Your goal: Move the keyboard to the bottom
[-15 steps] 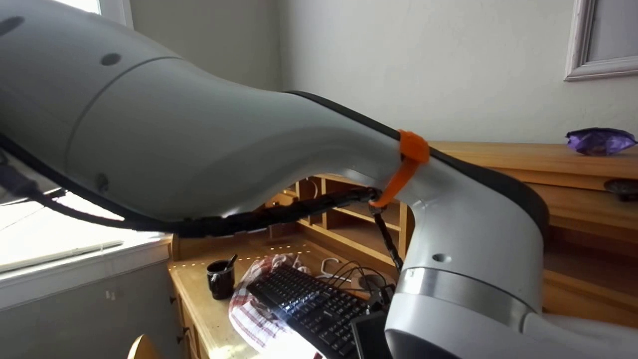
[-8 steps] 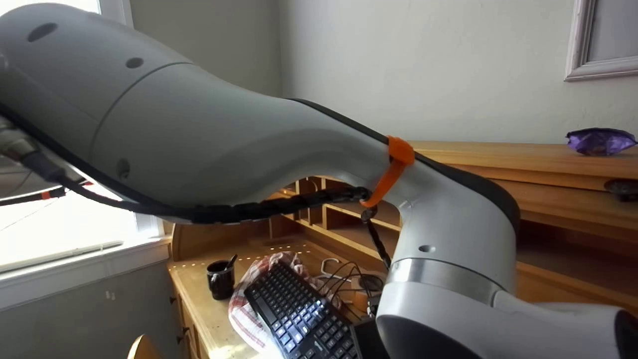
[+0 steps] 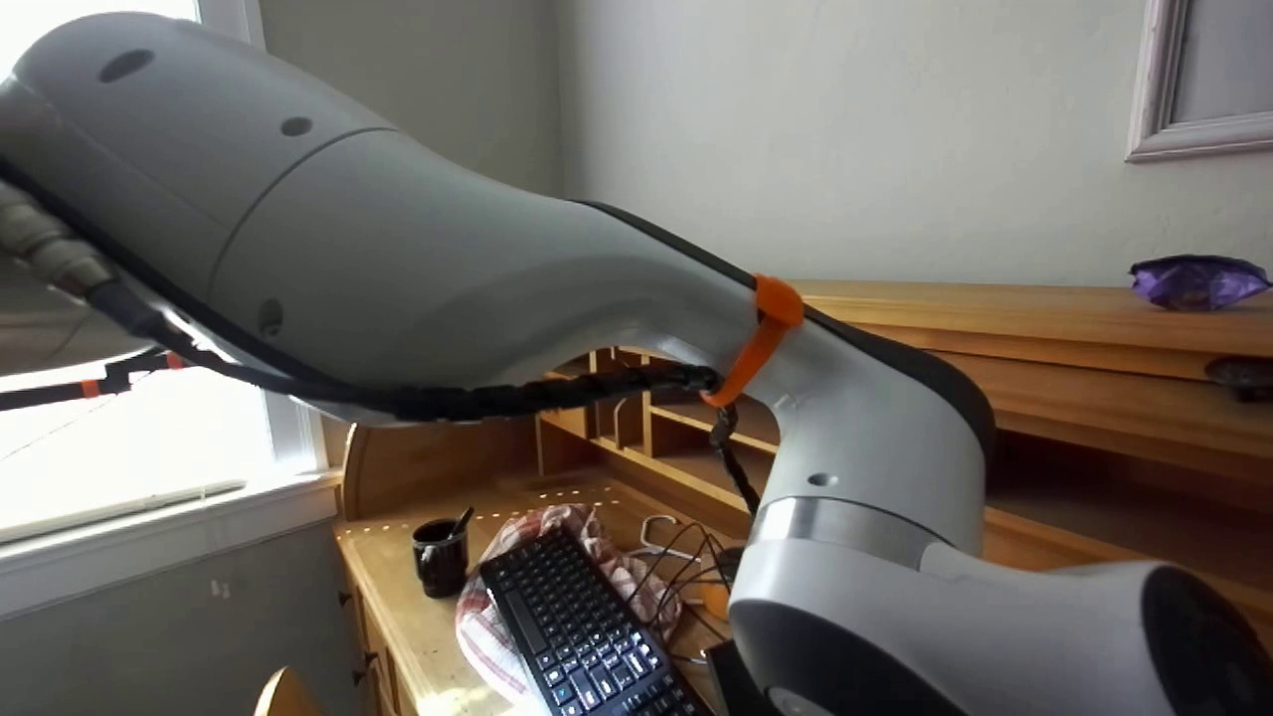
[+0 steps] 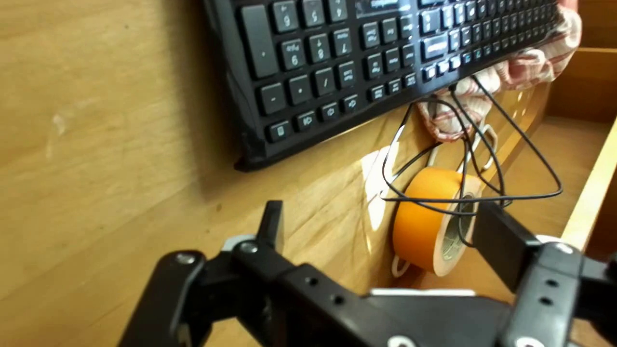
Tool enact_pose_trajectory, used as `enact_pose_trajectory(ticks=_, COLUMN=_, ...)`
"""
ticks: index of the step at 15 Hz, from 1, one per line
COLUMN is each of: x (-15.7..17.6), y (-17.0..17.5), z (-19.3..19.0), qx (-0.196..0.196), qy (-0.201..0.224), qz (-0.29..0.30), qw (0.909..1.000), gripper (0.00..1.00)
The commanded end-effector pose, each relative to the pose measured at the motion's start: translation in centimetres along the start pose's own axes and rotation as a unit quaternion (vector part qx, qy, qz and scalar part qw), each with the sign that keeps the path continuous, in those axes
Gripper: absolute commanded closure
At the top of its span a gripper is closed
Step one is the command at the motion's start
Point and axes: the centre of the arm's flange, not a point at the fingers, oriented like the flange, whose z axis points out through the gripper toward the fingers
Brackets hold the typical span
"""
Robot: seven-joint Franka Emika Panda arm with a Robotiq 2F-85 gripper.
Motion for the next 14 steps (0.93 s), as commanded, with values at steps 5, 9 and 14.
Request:
enact_pose_trajectory(ticks=5, x=-4.5, y=-10.8, z=-2.6, qx=-0.18, qy=0.086, qz=-0.042, qw=0.979, gripper=0.0)
enact_pose_trajectory(ticks=9, x=-5.8, y=-16.6, z=-4.7, qx=-0.284, qy=0.117, qz=-0.063, qw=0.9495, gripper=0.0)
enact_pose_trajectory(ticks=14, x=-9.7, y=-23.4, z=-7.3, qx=-0.406, qy=0.077, qz=-0.088, qw=0.9065, gripper=0.0)
